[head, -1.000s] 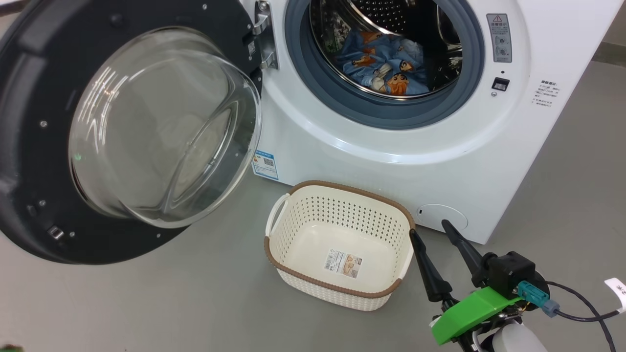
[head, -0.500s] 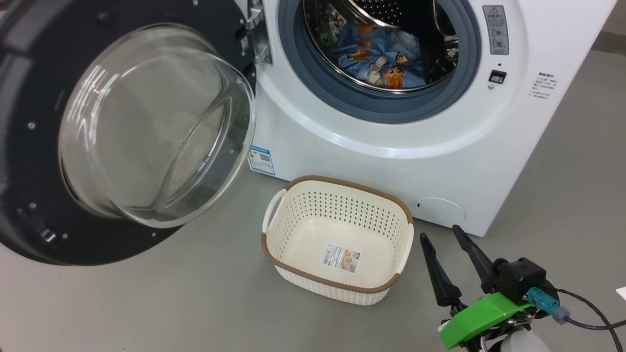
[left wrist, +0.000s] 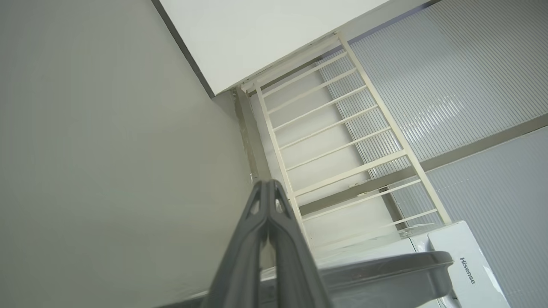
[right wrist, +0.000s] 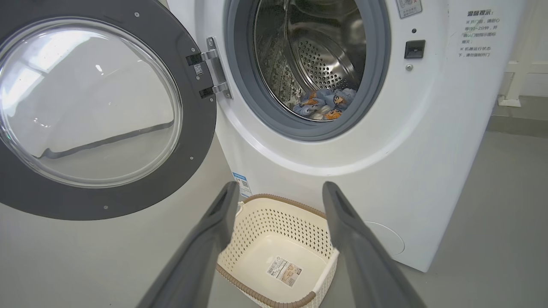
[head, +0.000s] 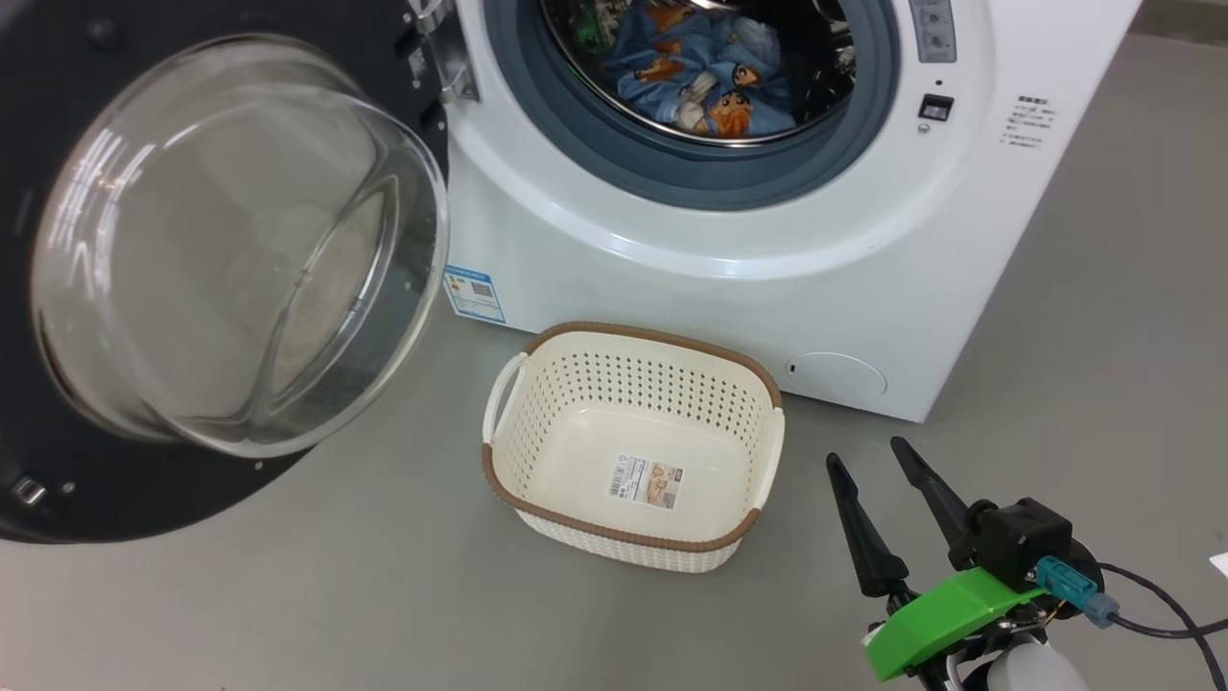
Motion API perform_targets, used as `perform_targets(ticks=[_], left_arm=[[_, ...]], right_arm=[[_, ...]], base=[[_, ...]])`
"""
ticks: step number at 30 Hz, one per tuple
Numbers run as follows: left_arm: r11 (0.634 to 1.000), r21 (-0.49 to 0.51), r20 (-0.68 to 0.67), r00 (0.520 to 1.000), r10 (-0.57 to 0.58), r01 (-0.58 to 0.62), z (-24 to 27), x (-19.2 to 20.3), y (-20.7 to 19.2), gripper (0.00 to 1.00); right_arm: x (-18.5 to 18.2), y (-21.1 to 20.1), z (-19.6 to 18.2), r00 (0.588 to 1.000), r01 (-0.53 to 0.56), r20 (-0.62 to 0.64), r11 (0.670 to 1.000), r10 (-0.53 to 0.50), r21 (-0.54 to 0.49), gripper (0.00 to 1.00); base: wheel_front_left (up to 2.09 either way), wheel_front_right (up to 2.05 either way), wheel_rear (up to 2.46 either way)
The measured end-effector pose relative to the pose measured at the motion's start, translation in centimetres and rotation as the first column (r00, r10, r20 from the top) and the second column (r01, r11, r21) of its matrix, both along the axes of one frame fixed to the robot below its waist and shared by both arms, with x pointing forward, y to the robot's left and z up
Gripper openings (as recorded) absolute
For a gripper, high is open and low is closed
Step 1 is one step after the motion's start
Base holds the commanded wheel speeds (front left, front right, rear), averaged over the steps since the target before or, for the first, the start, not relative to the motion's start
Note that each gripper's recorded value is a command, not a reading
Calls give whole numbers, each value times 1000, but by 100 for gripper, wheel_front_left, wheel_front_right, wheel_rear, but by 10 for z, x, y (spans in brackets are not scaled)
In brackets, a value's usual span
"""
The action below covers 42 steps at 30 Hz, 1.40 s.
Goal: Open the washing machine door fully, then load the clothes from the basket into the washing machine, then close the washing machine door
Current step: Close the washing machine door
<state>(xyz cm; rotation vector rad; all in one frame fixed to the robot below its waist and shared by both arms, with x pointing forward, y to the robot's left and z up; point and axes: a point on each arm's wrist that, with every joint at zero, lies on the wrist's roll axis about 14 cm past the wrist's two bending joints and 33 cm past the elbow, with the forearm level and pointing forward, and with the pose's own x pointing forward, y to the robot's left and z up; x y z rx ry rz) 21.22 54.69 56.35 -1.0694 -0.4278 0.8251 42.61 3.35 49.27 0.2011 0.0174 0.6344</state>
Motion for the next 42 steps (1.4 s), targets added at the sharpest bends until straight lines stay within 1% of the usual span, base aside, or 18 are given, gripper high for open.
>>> perform_targets(ticks=[2,5,9,14,19,25,33,35,37,40,42], left_arm=[[999,-27,31,999,-30,30,2,9,-1,0],[995,-58,38,996,-78,80,0,22,-6,0],[988,-107,45,993,-106,111,-11,33,-11,0],[976,-153,97,985,-143,156,-15,47,-18,0],[966,-174,111,979,-172,189,-19,59,-25,0],[942,-192,173,954,-244,275,-13,72,-35,0],[897,-212,175,918,-355,387,-15,73,-49,0],[880,-218,181,904,-388,421,-16,74,-54,0],[856,-224,174,883,-435,466,-18,75,-62,0],[803,-239,159,838,-522,546,-23,78,-79,0],[770,-249,184,809,-558,587,-25,79,-90,0]], right_arm=[[1,-3,-2,1000,9,-6,1000,-9,-2,100],[3,-7,-4,1000,18,-13,1000,-19,-6,100],[5,-13,-4,999,32,-11,999,-33,-8,100],[8,-19,-4,999,49,-15,999,-50,-12,100],[9,-25,-5,998,64,-19,998,-64,-13,100],[9,-28,-4,997,72,-19,997,-72,-16,100],[9,-29,-5,997,74,-27,997,-75,-20,100],[9,-29,-5,997,74,-28,997,-74,-19,100],[9,-29,-5,997,73,-28,997,-74,-19,100],[9,-29,-6,997,74,-30,997,-75,-16,100],[9,-29,-6,997,75,-32,997,-76,-14,100]], base=[[0,0,0],[0,0,0],[0,0,0],[0,0,0],[0,0,0],[0,0,0],[0,0,0],[0,0,0],[0,0,0],[0,0,0],[0,0,0]])
